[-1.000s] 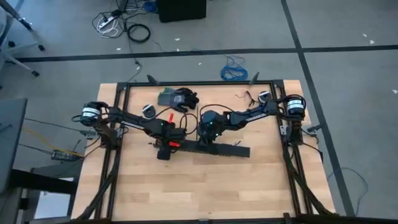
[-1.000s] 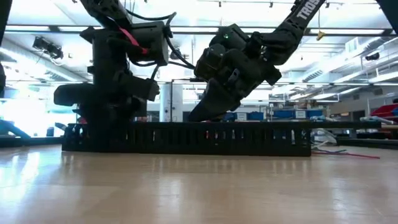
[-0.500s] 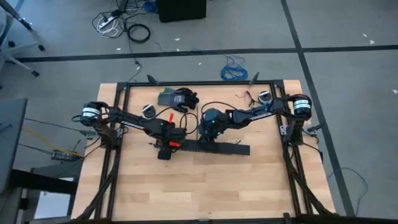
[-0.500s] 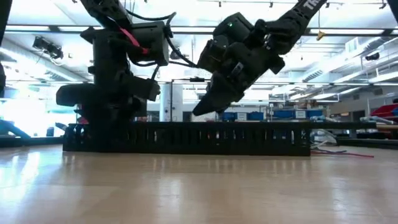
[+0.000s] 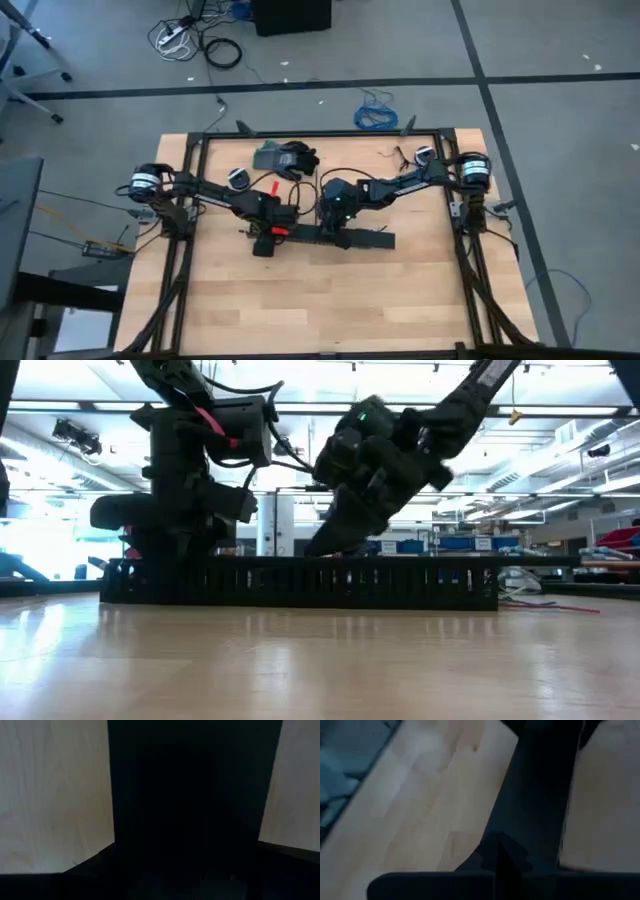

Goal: Ziptie cables
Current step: Close the black cable duct cover

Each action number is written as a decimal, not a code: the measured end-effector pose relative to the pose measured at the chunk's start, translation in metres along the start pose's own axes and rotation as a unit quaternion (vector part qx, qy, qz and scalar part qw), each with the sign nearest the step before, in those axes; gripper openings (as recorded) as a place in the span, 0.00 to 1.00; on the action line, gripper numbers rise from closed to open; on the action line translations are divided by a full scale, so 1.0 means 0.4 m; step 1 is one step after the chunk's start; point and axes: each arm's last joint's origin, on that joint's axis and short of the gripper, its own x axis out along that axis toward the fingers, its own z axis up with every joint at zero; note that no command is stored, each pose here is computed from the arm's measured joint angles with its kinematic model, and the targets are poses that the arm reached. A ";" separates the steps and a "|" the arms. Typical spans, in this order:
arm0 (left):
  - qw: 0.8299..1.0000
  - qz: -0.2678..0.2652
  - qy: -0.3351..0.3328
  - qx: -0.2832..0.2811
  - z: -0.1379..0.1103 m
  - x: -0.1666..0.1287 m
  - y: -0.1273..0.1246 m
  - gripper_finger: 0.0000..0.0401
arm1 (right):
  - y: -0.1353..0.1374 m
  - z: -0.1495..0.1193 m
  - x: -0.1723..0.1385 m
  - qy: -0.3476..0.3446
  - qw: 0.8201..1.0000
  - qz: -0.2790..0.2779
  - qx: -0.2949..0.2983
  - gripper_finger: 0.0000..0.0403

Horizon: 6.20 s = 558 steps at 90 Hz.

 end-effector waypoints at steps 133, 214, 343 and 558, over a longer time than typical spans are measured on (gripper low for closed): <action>0.999 0.009 0.037 -0.022 -0.089 -0.006 -0.004 0.62 | -0.004 0.041 -0.006 -0.028 0.999 0.016 -0.020 0.00; 0.999 0.011 0.032 -0.028 -0.087 -0.004 -0.004 0.62 | -0.010 0.028 0.001 0.002 1.000 0.002 0.002 0.00; 0.999 0.014 0.017 -0.037 -0.136 -0.042 -0.006 0.62 | -0.024 0.085 0.033 -0.028 0.998 0.043 -0.032 0.00; 1.000 -0.002 0.002 -0.027 -0.182 -0.033 -0.012 0.61 | -0.043 0.098 0.021 -0.051 0.998 0.024 -0.032 0.00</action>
